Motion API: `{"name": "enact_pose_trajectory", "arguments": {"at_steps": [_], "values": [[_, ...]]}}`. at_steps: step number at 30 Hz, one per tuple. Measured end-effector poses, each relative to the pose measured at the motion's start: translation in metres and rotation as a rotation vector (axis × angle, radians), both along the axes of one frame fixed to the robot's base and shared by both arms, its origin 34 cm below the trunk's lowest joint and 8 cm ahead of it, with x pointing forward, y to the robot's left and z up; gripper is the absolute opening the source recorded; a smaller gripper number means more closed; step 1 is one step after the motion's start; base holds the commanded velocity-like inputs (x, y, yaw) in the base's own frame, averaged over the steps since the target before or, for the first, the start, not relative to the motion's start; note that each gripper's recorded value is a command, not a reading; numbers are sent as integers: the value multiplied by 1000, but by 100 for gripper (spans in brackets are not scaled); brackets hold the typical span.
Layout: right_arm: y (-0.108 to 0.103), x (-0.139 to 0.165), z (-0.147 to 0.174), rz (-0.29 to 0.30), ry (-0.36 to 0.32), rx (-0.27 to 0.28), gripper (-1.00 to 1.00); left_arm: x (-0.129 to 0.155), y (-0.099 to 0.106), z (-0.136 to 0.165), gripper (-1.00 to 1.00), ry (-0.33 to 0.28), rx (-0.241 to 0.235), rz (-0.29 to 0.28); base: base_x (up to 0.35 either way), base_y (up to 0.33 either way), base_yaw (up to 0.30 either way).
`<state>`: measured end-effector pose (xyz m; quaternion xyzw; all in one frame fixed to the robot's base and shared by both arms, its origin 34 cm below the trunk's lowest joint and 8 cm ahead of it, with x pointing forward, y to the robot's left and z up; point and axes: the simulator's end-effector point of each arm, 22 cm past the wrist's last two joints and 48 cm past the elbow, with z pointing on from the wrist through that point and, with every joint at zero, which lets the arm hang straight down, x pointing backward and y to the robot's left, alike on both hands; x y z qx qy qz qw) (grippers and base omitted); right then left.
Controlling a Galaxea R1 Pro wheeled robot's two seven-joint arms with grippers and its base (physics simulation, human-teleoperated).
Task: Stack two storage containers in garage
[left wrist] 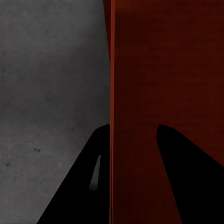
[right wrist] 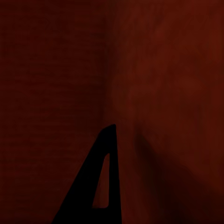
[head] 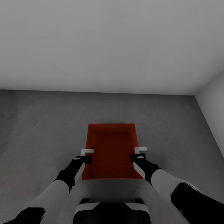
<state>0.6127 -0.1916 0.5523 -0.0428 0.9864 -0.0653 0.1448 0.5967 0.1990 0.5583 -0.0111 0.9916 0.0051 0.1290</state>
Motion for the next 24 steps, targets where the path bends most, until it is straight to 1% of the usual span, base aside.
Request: {"name": "enact_pose_trajectory", "arguments": {"at_steps": [15, 24], "values": [[0, 5, -10, 0, 0, 0, -100, 5, 0, -10, -100, 0, 0, 0, 0, 0, 0], [0, 5, -9, 0, 0, 0, -100, 5, 0, -10, -100, 0, 0, 0, 0, 0, 0]]}}
